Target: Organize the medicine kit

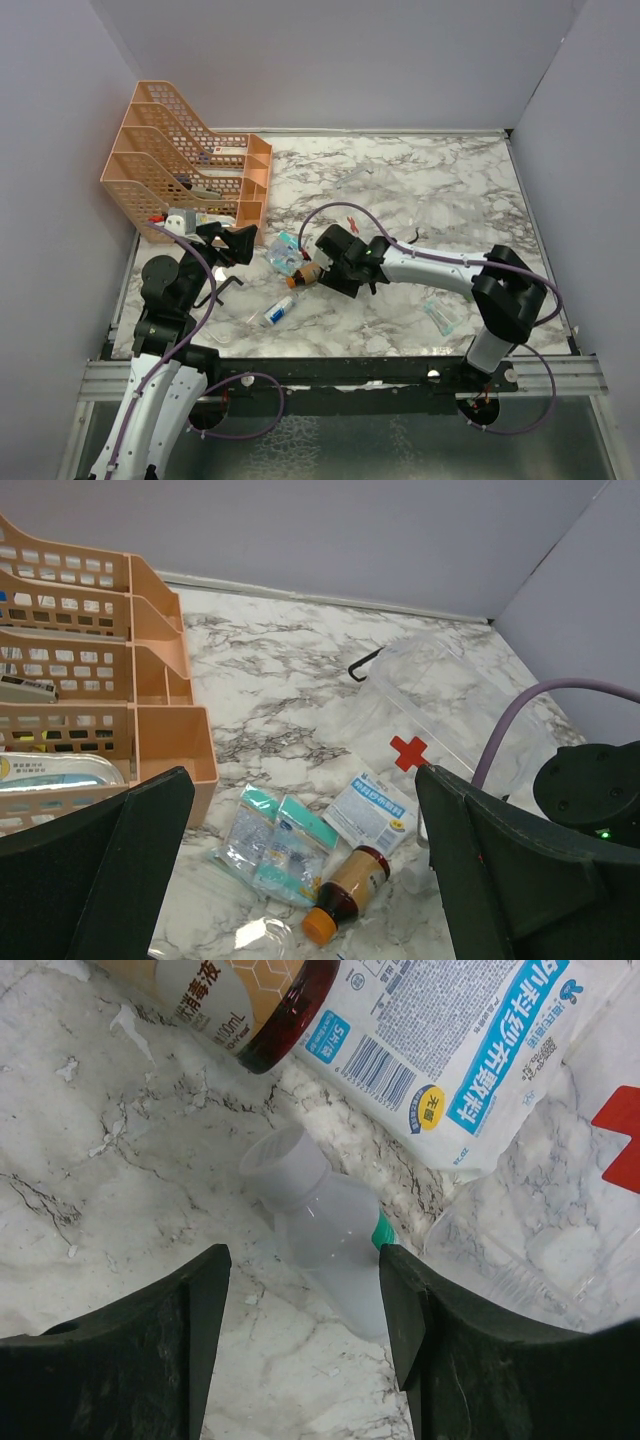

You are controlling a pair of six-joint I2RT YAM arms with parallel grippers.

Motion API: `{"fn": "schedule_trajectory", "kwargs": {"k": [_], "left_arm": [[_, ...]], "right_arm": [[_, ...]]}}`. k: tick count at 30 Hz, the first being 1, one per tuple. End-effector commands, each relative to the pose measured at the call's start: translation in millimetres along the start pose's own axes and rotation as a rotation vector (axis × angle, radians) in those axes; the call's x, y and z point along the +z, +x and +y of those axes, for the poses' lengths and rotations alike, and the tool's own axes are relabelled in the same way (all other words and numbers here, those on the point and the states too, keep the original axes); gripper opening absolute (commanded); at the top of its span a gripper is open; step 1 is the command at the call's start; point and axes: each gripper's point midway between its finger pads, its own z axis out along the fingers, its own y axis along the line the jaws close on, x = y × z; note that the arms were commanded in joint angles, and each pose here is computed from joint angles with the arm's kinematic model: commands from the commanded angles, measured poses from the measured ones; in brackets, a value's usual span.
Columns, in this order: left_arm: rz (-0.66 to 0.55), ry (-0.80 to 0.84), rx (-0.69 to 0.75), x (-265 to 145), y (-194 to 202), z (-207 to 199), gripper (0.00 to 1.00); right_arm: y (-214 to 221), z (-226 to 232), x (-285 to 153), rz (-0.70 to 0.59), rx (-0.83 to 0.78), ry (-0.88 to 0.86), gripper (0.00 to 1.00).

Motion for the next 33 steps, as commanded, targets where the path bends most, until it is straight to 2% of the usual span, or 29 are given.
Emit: {"fn": "schedule_trajectory", "kwargs": {"k": [1, 4, 8, 11, 15, 20, 27, 33], "left_arm": [[-0.021, -0.025, 0.011, -1, -7, 4, 0.99], [-0.020, -0.026, 0.010, -1, -8, 4, 0.99], [-0.022, -0.025, 0.011, -1, -7, 4, 0.99], [-0.019, -0.024, 0.010, -1, -6, 4, 0.99], [-0.018, -0.023, 0.009, -1, -7, 3, 0.99], [-0.017, -0.022, 0.010, -1, -6, 3, 0.99], [-0.017, -0.017, 0.008, -1, -6, 2, 0.99], [-0.007, 0.032, 0.004, -1, -3, -6, 0.99]], "right_arm": [[-12, -5, 6, -0.015, -0.028, 0.029, 0.62], [-4, -3, 11, 0.007, -0.042, 0.026, 0.61], [-2, 1, 14, 0.025, -0.042, 0.003, 0.53], [2, 1, 17, 0.044, -0.040, 0.008, 0.53], [6, -1, 21, 0.069, -0.043, 0.027, 0.59], [5, -2, 22, 0.066, -0.033, 0.034, 0.57], [-5, 1, 19, 0.022, 0.026, 0.022, 0.44], [-35, -3, -7, -0.136, 0.154, 0.025, 0.40]]}}
